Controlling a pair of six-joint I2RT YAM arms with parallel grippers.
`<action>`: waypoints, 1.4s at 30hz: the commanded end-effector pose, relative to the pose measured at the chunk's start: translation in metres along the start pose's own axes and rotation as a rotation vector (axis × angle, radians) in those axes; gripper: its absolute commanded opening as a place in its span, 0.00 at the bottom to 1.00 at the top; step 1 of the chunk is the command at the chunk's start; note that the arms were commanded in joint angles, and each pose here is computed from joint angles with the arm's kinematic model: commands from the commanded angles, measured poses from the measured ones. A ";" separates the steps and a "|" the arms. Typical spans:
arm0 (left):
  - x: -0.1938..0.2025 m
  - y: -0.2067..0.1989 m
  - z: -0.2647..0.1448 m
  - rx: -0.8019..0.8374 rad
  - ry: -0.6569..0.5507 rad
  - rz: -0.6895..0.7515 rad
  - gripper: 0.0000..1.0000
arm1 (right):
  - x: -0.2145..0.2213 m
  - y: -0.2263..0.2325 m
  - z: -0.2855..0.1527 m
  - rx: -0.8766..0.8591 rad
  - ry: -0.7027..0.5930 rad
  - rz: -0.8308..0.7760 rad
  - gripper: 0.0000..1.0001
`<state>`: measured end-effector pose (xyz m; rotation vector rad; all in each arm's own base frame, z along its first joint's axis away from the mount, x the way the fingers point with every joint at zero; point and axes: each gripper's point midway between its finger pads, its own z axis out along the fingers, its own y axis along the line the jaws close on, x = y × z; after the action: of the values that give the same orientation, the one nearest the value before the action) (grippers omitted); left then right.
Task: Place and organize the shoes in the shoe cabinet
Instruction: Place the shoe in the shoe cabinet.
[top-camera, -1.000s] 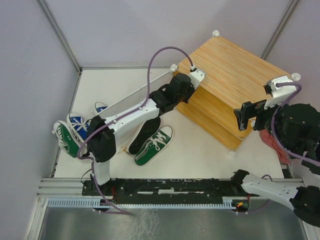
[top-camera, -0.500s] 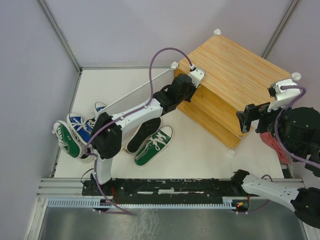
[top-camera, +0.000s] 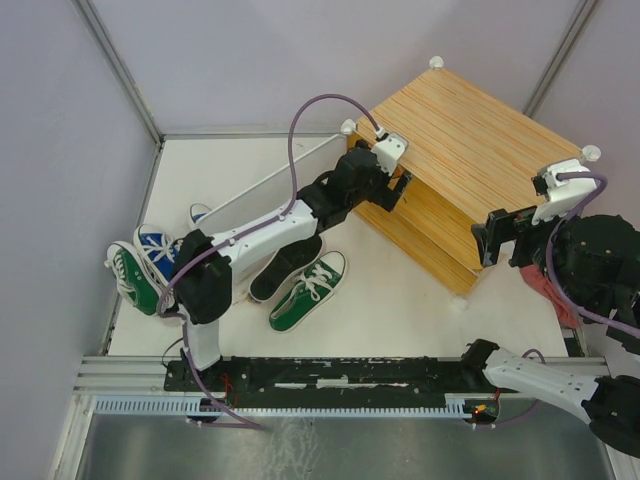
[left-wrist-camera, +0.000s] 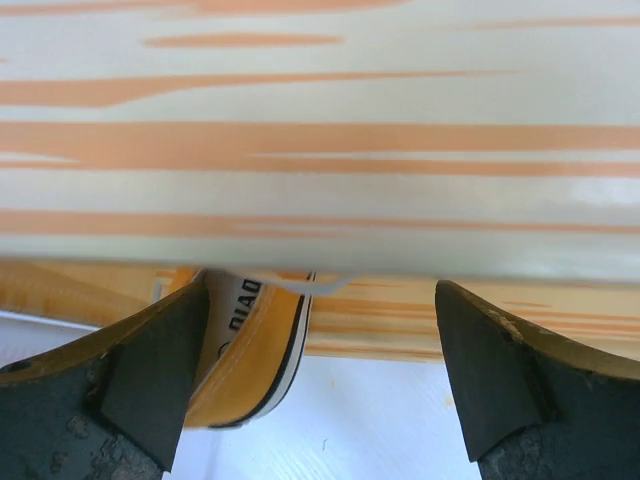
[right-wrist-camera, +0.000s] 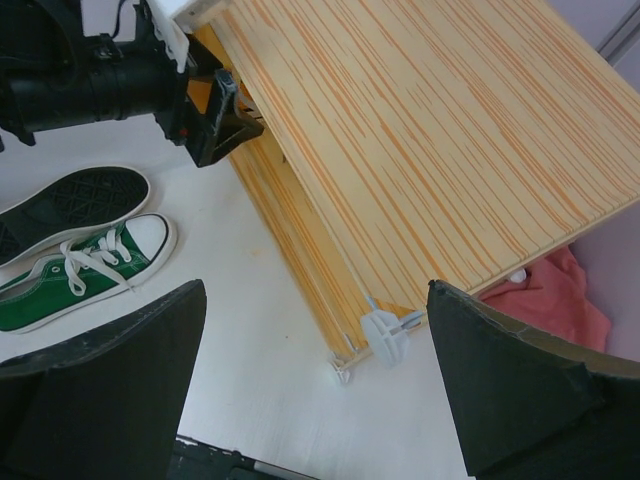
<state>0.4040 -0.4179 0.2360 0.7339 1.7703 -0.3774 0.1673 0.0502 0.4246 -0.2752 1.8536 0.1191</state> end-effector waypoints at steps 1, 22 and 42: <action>-0.080 0.005 -0.049 0.040 -0.209 -0.003 0.99 | -0.002 0.001 0.004 0.009 -0.008 0.014 0.99; -0.019 0.015 -0.078 0.049 -0.312 -0.085 0.96 | 0.003 -0.002 0.004 0.027 0.003 0.011 0.99; 0.003 0.031 -0.030 0.015 -0.372 -0.199 0.49 | 0.005 -0.011 0.003 0.072 0.012 -0.002 0.99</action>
<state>0.3970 -0.3633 0.2156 0.5233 1.5778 -0.5246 0.1706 0.0464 0.4166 -0.2633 1.8738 0.0729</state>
